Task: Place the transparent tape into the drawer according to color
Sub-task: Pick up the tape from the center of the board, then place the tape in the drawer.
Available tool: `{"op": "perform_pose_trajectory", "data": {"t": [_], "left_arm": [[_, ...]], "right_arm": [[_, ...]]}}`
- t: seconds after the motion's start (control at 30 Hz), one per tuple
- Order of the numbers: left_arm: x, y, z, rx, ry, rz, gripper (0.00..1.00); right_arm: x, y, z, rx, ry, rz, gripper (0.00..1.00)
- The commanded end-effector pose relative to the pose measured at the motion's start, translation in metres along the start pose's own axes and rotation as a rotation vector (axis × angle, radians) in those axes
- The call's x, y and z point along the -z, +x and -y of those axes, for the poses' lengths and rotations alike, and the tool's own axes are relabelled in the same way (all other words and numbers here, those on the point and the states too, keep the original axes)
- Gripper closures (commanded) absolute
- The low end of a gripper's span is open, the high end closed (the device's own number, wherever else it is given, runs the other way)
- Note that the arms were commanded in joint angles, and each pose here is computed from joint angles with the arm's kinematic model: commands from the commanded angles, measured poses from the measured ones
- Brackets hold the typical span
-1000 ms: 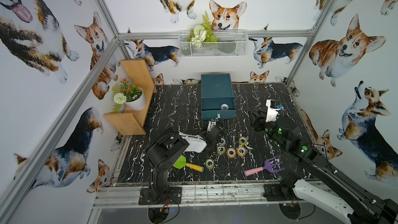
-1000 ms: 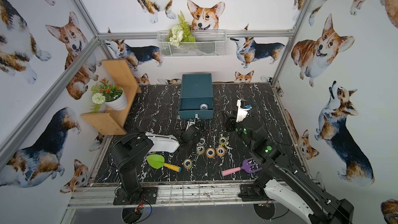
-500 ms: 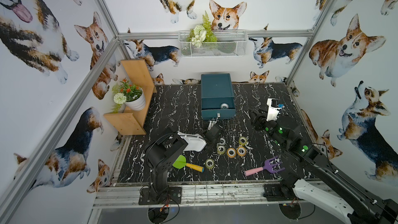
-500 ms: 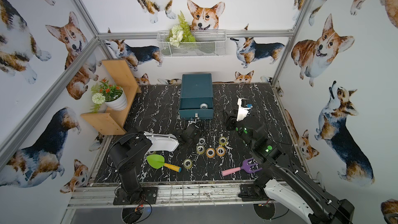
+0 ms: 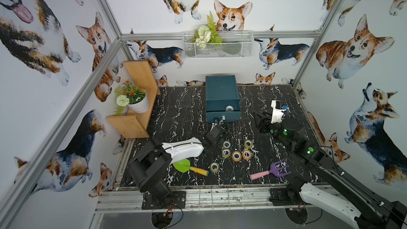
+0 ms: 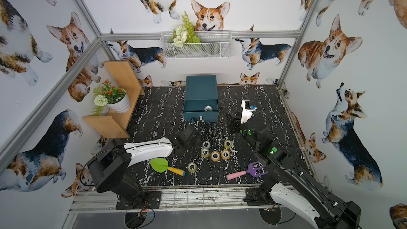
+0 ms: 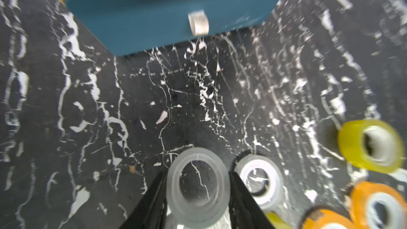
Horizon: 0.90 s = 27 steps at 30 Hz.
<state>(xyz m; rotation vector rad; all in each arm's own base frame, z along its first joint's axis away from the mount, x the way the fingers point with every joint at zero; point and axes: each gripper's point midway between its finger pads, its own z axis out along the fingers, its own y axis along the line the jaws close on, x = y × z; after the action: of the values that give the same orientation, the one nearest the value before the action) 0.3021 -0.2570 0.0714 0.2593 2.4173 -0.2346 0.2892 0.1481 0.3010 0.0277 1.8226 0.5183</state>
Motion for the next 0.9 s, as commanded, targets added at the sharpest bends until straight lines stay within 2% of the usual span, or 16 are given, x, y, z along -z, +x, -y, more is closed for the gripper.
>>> {"op": "perform_pose_trajectory", "data": {"t": [0.0,0.33,0.43,0.67,0.77,0.87], "left_arm": [[0.013,0.003,0.001,-0.020,0.019,-0.040,0.61],[0.085,-0.019,0.032,-0.062,0.137,-0.017,0.61],[0.119,-0.041,0.044,-0.072,0.168,0.035,0.61],[0.181,-0.108,0.045,-0.041,0.174,0.197,0.60],[0.185,-0.138,0.038,-0.036,0.125,0.265,0.59],[0.165,-0.164,0.029,0.019,0.132,0.298,0.59]], "right_arm": [[-0.003,0.000,-0.006,-0.013,-0.019,-0.016,0.38],[-0.005,-0.003,-0.008,-0.024,-0.022,-0.011,0.38],[-0.005,-0.004,-0.008,-0.028,-0.022,-0.010,0.38],[-0.002,-0.008,-0.008,-0.029,-0.019,0.002,0.38],[0.000,-0.009,-0.007,-0.030,-0.015,0.005,0.38],[0.001,-0.009,-0.007,-0.034,-0.017,0.006,0.38]]}}
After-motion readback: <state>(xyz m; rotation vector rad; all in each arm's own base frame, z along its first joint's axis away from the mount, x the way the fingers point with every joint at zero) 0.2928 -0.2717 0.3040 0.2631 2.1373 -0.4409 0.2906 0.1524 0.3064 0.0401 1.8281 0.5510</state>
